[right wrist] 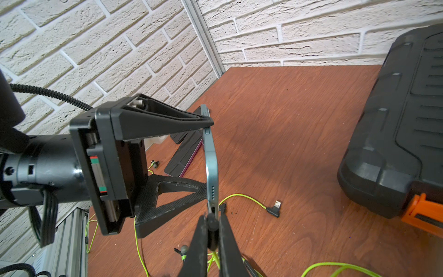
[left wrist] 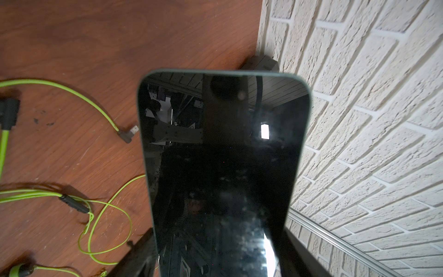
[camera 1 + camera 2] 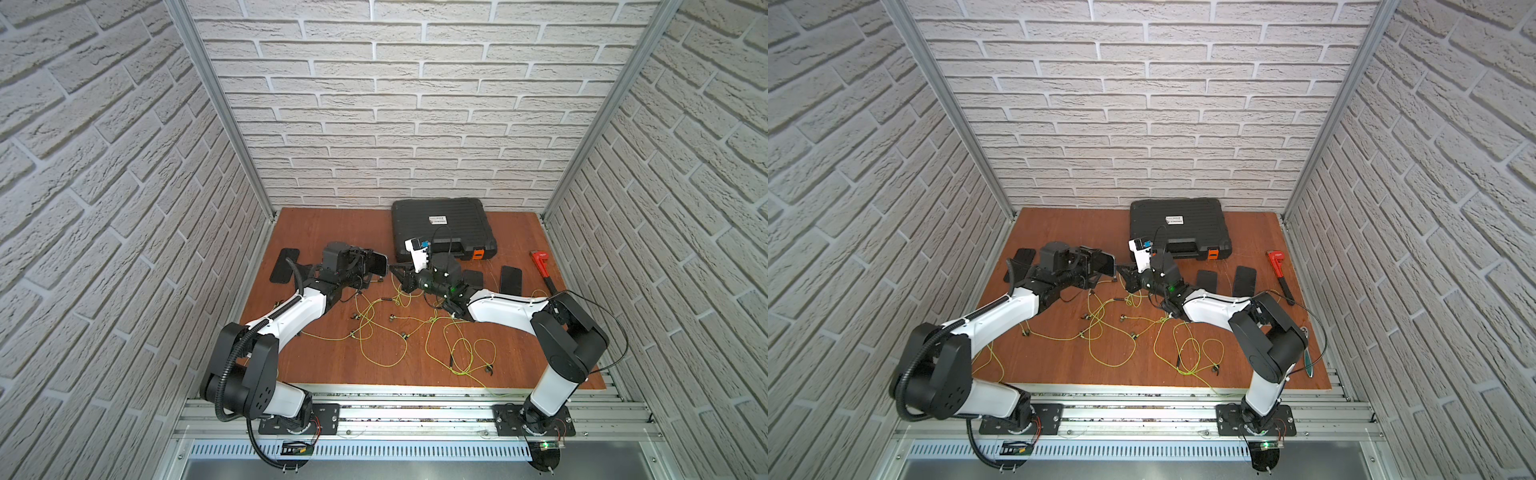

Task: Plug wired earphones into phones
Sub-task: Insert the wired earphone into the phone.

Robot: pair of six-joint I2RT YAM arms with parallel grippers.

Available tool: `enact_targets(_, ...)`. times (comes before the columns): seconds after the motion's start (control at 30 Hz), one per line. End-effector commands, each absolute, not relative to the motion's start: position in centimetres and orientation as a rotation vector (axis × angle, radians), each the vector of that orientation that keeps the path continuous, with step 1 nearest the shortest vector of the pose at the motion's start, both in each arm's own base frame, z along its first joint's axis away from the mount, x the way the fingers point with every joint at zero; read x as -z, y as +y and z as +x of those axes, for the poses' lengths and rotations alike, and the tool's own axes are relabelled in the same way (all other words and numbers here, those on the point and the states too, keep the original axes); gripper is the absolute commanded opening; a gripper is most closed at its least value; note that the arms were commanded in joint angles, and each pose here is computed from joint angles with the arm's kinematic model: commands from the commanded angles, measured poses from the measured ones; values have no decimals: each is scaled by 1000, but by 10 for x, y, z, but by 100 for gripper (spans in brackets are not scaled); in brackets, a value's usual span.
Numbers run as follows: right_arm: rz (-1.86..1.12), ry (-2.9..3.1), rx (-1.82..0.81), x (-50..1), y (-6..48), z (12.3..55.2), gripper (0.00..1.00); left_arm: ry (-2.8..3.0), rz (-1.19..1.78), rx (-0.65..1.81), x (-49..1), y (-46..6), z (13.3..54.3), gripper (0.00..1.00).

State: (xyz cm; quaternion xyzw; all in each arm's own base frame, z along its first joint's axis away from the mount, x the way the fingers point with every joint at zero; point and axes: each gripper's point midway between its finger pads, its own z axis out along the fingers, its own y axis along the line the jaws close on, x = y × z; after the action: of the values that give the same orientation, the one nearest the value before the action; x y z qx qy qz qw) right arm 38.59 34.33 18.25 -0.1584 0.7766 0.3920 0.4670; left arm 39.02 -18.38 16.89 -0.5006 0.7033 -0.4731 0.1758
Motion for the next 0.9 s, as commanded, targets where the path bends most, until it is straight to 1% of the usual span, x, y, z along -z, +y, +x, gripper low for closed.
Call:
enact_targets(0.0,-396,1855,-981,-193,349,387,6,1914,-1335,1447,-197,-188,398,0)
enact_targets(0.87,-400,1857,-991,-192,354,390,6,1928,-1309,1474,-201,-199,396,0)
